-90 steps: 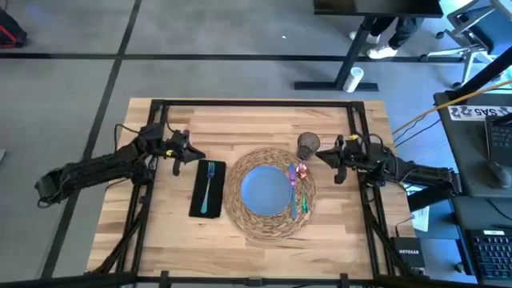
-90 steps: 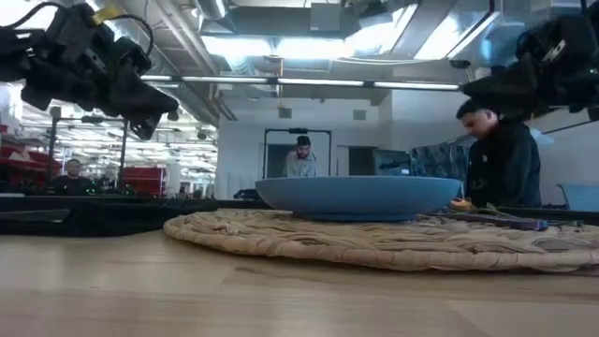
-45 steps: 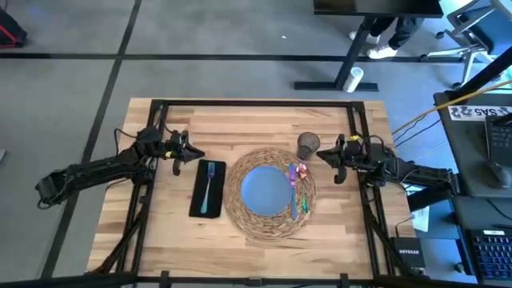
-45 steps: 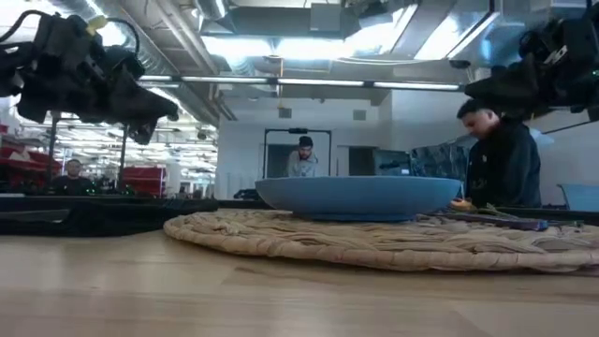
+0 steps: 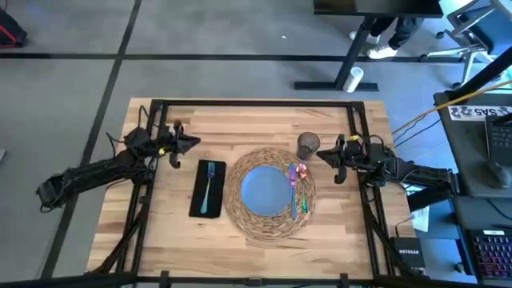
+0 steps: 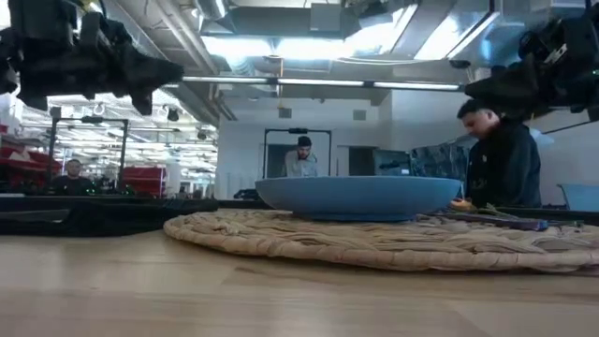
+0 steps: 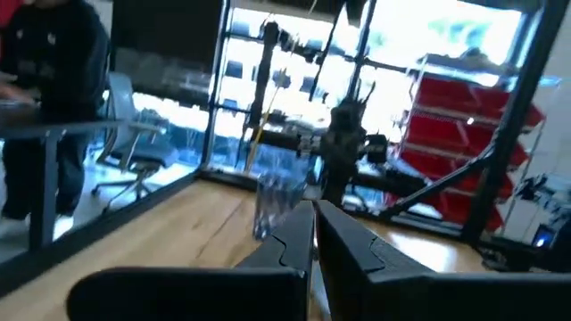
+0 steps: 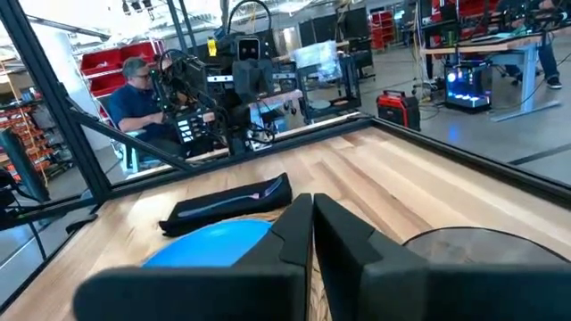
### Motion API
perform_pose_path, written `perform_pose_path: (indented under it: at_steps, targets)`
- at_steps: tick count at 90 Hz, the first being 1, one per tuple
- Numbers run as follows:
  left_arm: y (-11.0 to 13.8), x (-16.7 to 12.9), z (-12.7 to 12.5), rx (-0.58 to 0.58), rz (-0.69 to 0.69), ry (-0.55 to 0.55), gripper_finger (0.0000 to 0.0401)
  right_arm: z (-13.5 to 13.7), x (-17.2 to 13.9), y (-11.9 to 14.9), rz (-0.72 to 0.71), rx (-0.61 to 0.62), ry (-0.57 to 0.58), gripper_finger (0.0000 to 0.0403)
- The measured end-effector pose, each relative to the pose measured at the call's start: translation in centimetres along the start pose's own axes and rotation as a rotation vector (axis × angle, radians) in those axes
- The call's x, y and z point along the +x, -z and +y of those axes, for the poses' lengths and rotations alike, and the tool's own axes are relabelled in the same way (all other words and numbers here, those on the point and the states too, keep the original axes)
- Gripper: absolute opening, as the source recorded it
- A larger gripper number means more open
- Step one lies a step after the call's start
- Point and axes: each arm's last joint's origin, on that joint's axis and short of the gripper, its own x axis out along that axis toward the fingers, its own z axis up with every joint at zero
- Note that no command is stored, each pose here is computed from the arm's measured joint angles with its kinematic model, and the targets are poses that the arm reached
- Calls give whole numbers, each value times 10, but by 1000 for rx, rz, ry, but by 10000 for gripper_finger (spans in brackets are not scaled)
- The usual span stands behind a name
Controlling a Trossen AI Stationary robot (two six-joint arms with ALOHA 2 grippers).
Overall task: Set table place
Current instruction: Return to Home Position
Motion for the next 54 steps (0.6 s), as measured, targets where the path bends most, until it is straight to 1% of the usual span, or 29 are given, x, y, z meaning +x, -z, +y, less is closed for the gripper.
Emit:
perform_pose_path:
  at_steps: [11, 17, 28, 47, 54]
  targets:
    - [-6, -4, -4, 6, -47, 15, 0, 0, 0, 0, 5, 0, 1, 0]
    - [-8, -7, -6, 15, -74, 3, 0, 0, 1, 1, 13, 0, 3, 0]
    - [-11, -13, -7, 22, -111, -76, 0, -1, 2, 3, 36, 11, 16, 0]
    - [-16, -25, -10, 75, -199, -206, 0, -2, 4, 5, 64, 27, 23, 0]
    - [-17, -27, -10, 87, -220, -232, 0, -2, 4, 5, 63, 28, 23, 0]
